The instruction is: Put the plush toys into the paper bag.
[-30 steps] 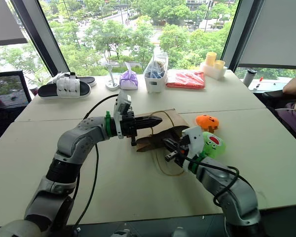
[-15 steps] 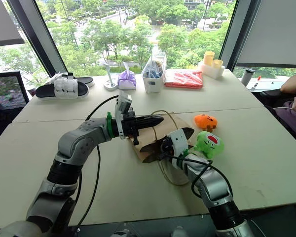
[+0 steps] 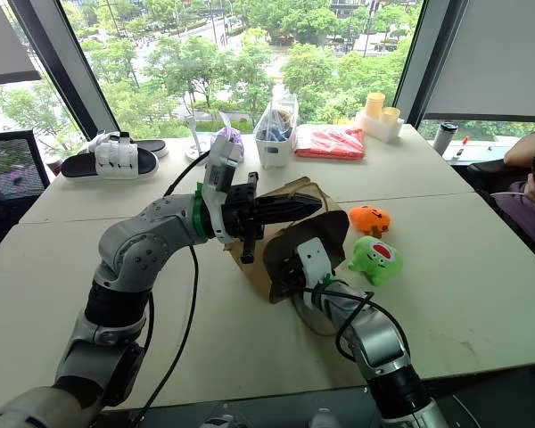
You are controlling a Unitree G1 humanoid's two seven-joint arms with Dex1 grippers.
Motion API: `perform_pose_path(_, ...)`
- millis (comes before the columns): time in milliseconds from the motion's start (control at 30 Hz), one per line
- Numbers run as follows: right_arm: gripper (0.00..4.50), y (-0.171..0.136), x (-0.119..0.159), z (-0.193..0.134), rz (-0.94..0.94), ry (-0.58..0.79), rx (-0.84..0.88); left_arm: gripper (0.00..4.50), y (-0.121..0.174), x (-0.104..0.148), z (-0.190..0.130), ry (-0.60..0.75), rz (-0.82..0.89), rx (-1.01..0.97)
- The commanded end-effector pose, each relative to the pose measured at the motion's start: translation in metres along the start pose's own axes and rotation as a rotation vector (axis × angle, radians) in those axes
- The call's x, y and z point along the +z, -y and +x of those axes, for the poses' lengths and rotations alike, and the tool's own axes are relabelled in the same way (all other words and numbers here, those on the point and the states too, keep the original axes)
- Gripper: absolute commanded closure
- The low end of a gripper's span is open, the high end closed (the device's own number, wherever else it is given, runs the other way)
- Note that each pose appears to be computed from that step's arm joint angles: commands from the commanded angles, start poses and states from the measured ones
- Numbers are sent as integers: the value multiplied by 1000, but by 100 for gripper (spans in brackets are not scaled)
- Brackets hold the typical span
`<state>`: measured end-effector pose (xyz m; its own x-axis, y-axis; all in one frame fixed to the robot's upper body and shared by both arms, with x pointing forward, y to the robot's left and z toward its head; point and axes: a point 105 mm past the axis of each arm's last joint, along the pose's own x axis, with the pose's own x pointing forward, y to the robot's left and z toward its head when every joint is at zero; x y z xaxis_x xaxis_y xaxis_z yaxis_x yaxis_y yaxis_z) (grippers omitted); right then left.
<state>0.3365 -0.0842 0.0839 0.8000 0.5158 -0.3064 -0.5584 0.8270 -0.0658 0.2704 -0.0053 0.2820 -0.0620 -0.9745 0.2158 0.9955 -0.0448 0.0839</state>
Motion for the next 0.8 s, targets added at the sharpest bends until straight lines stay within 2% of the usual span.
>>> perform_pose_path(33, 450, -6, -2, 0, 2, -7, 17, 448, 3, 12, -3, 44, 25, -6)
perform_pose_path(133, 450, -3, 3, -1, -1, 23, 1, 448, -10, 2, -8, 8, 37, 56)
perform_pose_path(300, 450, -3, 54, -21, -1, 257, 22, 448, -36, -9, -20, -11, 66, 173)
perform_pose_path(467, 450, -12, 62, -51, -24, 296, 107, 448, -39, -7, -22, -11, 80, 171)
perform_pose_path(667, 450, -14, 66, -103, 84, 303, 222, 448, -37, -15, -24, -41, 71, 144)
perform_pose_path(767, 358, 5, 70, -123, 122, 324, 169, 450, -37, -17, -24, -52, 69, 134)
perform_pose_path(800, 311, 14, 72, -128, 125, 332, 141, 450, -36, -17, -24, -54, 68, 131)
